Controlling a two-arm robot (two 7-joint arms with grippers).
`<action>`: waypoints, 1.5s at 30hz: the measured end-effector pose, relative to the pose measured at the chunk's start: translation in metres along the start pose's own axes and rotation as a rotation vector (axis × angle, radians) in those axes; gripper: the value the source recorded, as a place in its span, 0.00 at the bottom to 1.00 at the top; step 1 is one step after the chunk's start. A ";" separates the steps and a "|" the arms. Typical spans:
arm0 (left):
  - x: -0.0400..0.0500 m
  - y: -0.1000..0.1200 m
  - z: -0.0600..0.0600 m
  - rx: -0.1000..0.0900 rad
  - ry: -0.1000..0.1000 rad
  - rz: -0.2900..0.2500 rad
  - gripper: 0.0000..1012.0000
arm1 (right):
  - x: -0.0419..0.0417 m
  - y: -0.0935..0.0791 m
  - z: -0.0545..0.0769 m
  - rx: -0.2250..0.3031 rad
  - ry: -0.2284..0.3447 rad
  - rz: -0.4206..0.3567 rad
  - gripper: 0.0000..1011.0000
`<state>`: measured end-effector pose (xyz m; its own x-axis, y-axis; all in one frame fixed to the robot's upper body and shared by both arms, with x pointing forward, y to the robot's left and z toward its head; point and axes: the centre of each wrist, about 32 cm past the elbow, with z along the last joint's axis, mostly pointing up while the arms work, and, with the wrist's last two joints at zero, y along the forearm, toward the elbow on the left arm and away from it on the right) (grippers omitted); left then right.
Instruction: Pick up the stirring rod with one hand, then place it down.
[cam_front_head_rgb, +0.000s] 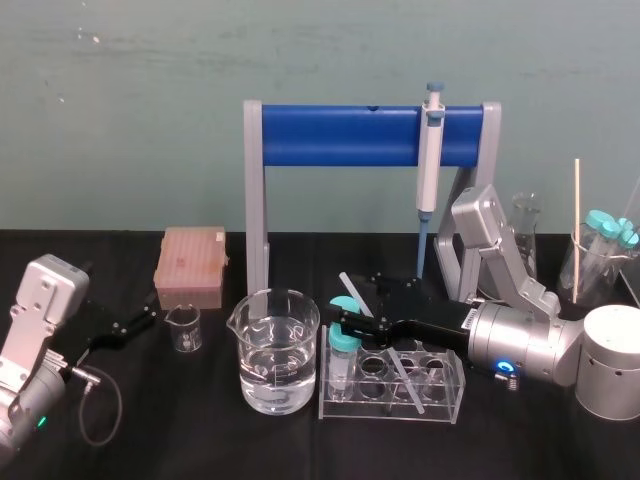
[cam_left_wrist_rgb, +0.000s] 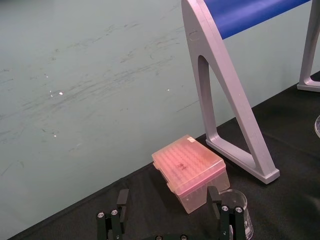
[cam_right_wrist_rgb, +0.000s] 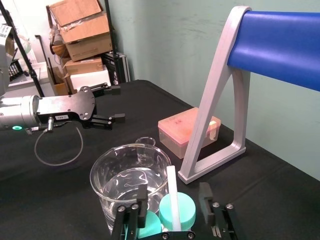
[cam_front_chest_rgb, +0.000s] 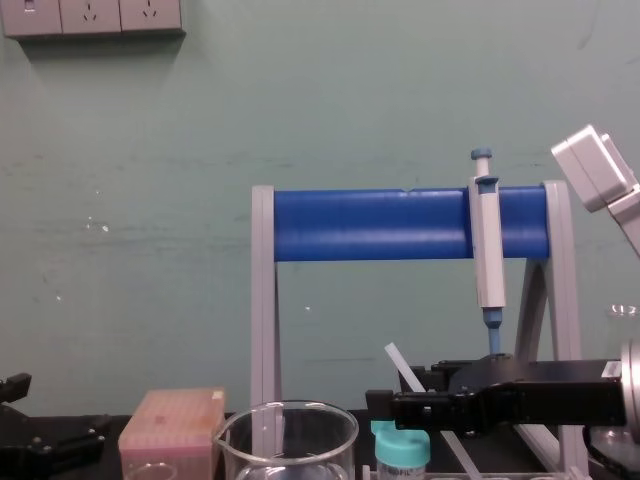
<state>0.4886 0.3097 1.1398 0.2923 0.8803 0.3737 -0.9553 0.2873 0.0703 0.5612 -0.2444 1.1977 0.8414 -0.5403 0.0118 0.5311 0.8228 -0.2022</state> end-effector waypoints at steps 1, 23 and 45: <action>0.0000 0.000 0.000 0.000 0.000 0.000 0.99 | 0.0000 0.000 0.000 0.000 0.000 0.000 0.64; 0.0000 0.000 0.000 0.000 0.000 0.000 0.99 | -0.0007 -0.001 -0.002 0.016 0.001 -0.003 0.07; 0.0000 0.000 0.000 0.000 0.000 0.000 0.99 | -0.0049 -0.029 0.001 0.451 -0.065 -0.047 0.07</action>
<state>0.4887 0.3097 1.1398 0.2922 0.8803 0.3737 -0.9553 0.2873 0.0702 0.5420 -0.2651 1.2046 0.8125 -0.5782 0.0748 0.5467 0.8001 0.2468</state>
